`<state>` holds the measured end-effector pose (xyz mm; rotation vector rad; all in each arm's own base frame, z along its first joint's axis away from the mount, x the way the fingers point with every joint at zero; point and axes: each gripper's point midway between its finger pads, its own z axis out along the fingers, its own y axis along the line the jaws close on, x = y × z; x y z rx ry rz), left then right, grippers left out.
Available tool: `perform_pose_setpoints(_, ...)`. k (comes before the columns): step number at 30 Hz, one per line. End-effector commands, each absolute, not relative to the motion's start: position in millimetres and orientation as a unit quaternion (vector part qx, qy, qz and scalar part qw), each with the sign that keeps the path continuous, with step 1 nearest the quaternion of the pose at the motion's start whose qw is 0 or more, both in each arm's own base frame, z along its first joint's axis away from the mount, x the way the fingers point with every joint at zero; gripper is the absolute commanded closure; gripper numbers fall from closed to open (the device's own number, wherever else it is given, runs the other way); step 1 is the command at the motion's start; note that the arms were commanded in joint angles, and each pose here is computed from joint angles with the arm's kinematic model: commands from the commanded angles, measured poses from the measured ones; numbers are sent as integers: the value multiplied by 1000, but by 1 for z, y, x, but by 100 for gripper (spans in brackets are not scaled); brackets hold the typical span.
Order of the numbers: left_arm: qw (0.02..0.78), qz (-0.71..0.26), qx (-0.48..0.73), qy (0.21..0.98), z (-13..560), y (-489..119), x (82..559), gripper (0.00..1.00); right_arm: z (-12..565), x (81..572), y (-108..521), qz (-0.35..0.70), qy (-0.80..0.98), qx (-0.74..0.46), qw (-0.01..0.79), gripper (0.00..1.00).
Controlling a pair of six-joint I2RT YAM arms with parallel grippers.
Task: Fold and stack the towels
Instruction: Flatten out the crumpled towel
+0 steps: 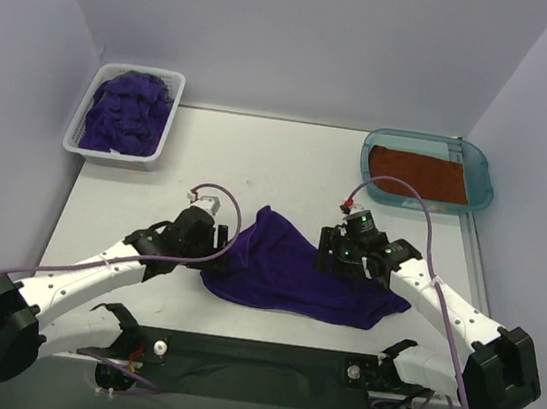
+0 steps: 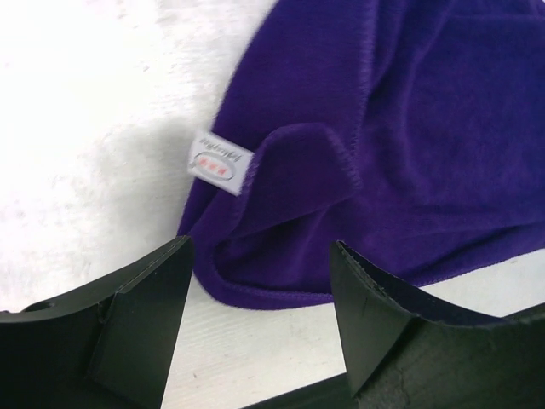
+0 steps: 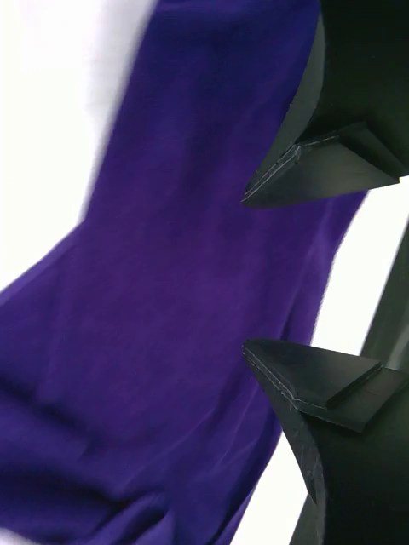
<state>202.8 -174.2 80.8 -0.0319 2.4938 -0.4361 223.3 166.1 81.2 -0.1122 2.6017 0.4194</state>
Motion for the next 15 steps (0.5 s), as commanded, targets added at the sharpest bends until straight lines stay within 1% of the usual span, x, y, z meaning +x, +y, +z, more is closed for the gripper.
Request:
perform_pose_setpoints(1, 339, -172, 60, 923, 102, -198, 226, 25, 75, 200, 149, 137, 962, -49, 230, 37)
perform_pose_setpoints(5, 330, -165, 96, 924, 96, -210, 236, 28, 68, 190, 142, 133, 964, -46, 224, 38)
perform_pose_setpoints(6, 322, -156, 109, 927, 88, -212, 239, 31, 66, 188, 141, 132, 965, -46, 221, 38)
perform_pose_setpoints(8, 323, -149, 123, 926, 90, -218, 248, 34, 66, 186, 140, 132, 965, -48, 221, 38)
perform_pose_setpoints(9, 311, -136, 139, 930, 82, -218, 249, 35, 66, 186, 140, 132, 965, -48, 220, 38)
perform_pose_setpoints(11, 306, -139, 156, 929, 85, -226, 254, 37, 67, 186, 141, 135, 965, -52, 219, 37)
perform_pose_setpoints(12, 288, -131, 170, 933, 76, -227, 252, 38, 68, 186, 141, 135, 965, -53, 219, 38)
perform_pose_setpoints(15, 268, -135, 189, 935, 72, -234, 253, 38, 72, 187, 141, 135, 964, -56, 222, 37)
